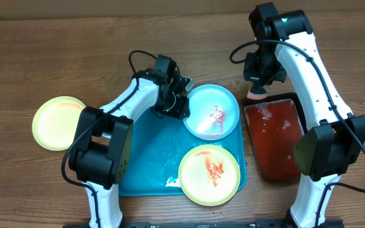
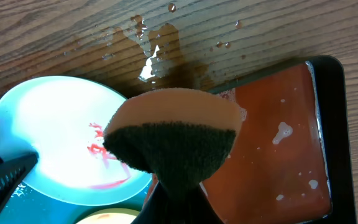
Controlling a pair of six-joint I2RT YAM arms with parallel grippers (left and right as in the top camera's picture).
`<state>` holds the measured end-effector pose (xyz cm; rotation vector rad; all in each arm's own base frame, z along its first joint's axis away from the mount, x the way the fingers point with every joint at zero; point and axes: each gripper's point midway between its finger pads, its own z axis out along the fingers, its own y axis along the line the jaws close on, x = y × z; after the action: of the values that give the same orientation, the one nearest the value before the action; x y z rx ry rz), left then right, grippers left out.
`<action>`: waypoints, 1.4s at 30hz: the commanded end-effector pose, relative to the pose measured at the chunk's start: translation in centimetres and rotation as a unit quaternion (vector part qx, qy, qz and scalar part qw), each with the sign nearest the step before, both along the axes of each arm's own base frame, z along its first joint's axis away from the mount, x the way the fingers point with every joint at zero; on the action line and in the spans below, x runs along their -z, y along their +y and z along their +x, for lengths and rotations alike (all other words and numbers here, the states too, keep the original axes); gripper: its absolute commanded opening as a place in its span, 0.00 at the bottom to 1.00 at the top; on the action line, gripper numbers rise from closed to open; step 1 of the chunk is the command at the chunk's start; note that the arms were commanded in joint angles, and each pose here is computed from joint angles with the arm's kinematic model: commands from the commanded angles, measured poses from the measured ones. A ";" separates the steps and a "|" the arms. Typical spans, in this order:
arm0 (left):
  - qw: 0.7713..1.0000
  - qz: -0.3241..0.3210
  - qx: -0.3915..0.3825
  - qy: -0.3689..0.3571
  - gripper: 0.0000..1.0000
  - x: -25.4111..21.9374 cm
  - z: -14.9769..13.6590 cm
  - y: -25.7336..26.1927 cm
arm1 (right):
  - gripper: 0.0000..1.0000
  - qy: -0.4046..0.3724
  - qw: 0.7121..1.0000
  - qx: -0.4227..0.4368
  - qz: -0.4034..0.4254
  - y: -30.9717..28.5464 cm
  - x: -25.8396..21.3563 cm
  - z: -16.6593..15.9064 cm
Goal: Clean dirty plates on tray and stack at the side
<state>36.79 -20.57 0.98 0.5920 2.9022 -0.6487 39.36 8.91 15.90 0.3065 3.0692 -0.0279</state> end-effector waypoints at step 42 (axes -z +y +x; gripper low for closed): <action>0.947 0.236 -0.220 0.013 0.04 0.5 0.6 8.8 | 0.04 0.020 0.979 -0.137 0.150 18.6 6.0 -6.5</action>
<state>37.07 -11.59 1.15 -0.0841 3.0470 0.1496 34.48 26.27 10.03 -0.1445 3.1007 0.3929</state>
